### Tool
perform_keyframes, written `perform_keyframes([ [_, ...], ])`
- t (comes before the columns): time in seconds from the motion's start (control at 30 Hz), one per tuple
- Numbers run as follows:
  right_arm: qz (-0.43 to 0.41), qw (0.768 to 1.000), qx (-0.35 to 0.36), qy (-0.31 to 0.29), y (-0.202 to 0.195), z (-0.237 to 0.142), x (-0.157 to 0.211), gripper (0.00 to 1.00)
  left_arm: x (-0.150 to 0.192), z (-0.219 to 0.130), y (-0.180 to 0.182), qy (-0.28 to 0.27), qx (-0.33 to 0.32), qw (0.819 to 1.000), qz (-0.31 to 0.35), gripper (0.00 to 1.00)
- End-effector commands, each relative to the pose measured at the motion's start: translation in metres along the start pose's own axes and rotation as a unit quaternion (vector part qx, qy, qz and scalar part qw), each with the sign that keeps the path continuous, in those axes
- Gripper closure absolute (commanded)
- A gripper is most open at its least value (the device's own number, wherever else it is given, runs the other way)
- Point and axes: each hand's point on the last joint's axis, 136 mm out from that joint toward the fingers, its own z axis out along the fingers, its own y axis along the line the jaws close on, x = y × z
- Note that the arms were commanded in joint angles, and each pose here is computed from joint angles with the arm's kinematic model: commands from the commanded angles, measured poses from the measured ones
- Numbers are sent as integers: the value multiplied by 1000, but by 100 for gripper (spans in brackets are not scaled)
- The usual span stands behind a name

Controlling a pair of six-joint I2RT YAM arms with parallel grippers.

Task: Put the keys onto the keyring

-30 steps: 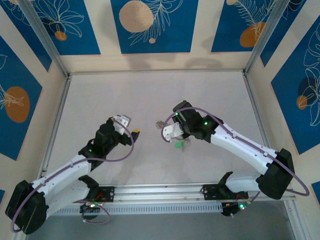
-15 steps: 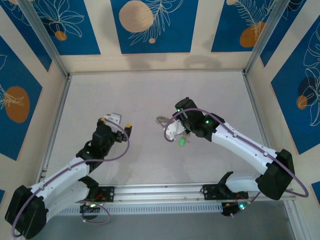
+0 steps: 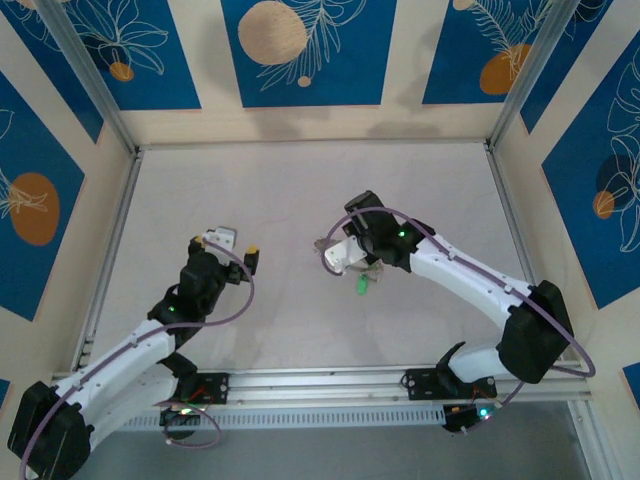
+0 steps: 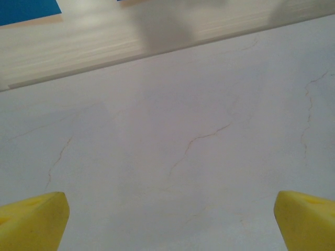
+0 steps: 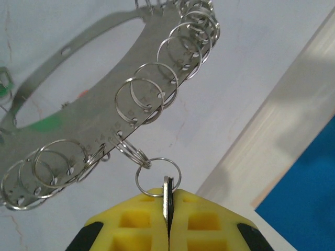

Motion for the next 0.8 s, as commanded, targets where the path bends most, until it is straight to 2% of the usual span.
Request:
perform_keyframes([
  [0.0, 34, 999, 29, -21, -18, 6, 0, 100, 3, -2, 9, 2, -19, 1000, -6, 0],
  [0.23, 73, 997, 7, -37, -18, 43, 13, 100, 5, -2, 12, 4, -27, 1000, -7, 0],
  [0.77, 176, 984, -4, -14, -18, 115, 99, 100, 7, 6, 11, 14, -34, 999, 3, 0],
])
